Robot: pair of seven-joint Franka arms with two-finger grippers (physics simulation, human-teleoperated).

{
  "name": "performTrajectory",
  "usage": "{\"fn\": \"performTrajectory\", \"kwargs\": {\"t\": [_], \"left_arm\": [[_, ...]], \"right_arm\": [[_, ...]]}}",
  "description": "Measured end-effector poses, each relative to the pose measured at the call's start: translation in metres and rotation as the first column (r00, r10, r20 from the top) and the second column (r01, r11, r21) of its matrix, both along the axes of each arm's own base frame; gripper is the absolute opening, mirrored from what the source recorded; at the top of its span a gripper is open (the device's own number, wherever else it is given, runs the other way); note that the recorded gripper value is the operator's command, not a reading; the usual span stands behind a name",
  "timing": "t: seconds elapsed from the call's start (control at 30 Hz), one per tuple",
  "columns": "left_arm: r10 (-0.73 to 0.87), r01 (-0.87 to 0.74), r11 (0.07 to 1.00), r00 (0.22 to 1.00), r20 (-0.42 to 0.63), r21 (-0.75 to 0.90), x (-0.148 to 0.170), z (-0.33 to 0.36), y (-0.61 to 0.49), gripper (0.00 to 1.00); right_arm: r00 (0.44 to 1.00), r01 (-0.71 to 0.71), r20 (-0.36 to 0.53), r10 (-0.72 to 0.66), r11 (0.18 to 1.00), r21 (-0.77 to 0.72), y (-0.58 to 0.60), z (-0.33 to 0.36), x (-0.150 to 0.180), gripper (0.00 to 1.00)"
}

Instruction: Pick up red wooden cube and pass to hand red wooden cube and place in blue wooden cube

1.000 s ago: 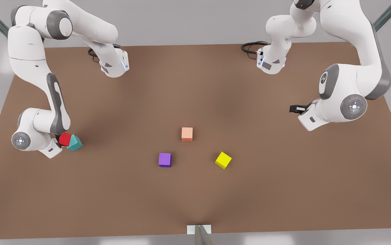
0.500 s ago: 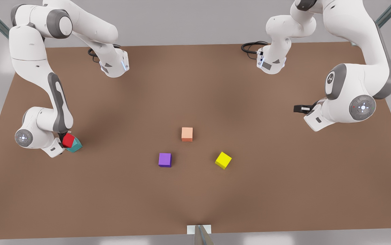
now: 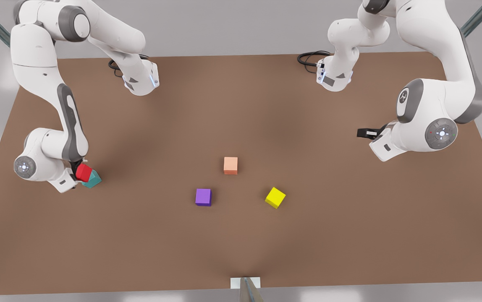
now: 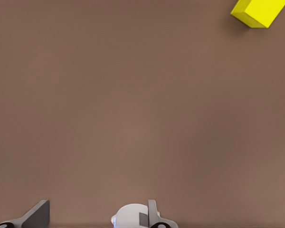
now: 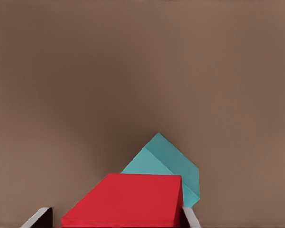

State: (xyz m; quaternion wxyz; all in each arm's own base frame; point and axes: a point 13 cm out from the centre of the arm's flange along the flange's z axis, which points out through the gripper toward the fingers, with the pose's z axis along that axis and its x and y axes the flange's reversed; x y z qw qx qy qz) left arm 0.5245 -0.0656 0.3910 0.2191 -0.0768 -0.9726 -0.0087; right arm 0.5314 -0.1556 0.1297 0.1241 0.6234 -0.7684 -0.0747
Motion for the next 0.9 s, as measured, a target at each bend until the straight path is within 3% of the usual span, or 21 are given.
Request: {"fn": "performTrajectory", "kwargs": {"t": [0.13,0.23,0.4,0.5,0.57,0.9], "left_arm": [[-0.002,0.002,1.000,1.000,-0.001,0.001,-0.001,0.000,-0.001,1.00],[-0.003,0.003,1.000,1.000,-0.002,0.001,-0.001,0.001,-0.002,1.00],[-0.002,0.002,1.000,1.000,-0.007,0.002,-0.002,0.000,-0.001,1.00],[-0.002,0.002,1.000,1.000,-0.009,0.003,-0.003,-0.001,-0.001,1.00],[-0.002,0.002,1.000,1.000,-0.010,0.003,-0.003,-0.001,-0.001,1.00],[0.008,-0.008,1.000,1.000,-0.011,0.007,-0.004,0.002,0.006,1.00]], "right_arm": [[0.999,-0.023,0.037,0.022,0.999,0.026,0.042,0.047,0.017,1.00],[0.995,-0.022,0.101,0.013,0.996,0.083,0.105,0.102,0.058,1.00],[0.976,0.155,0.140,-0.168,0.983,0.097,0.185,0.182,0.101,1.00],[0.933,0.273,0.230,-0.277,0.961,0.047,0.199,0.295,0.080,1.00],[0.900,0.366,0.247,-0.359,0.931,0.021,0.195,0.329,0.063,1.00],[0.711,0.694,0.227,-0.666,0.717,-0.070,0.186,0.349,0.027,1.00]]}}
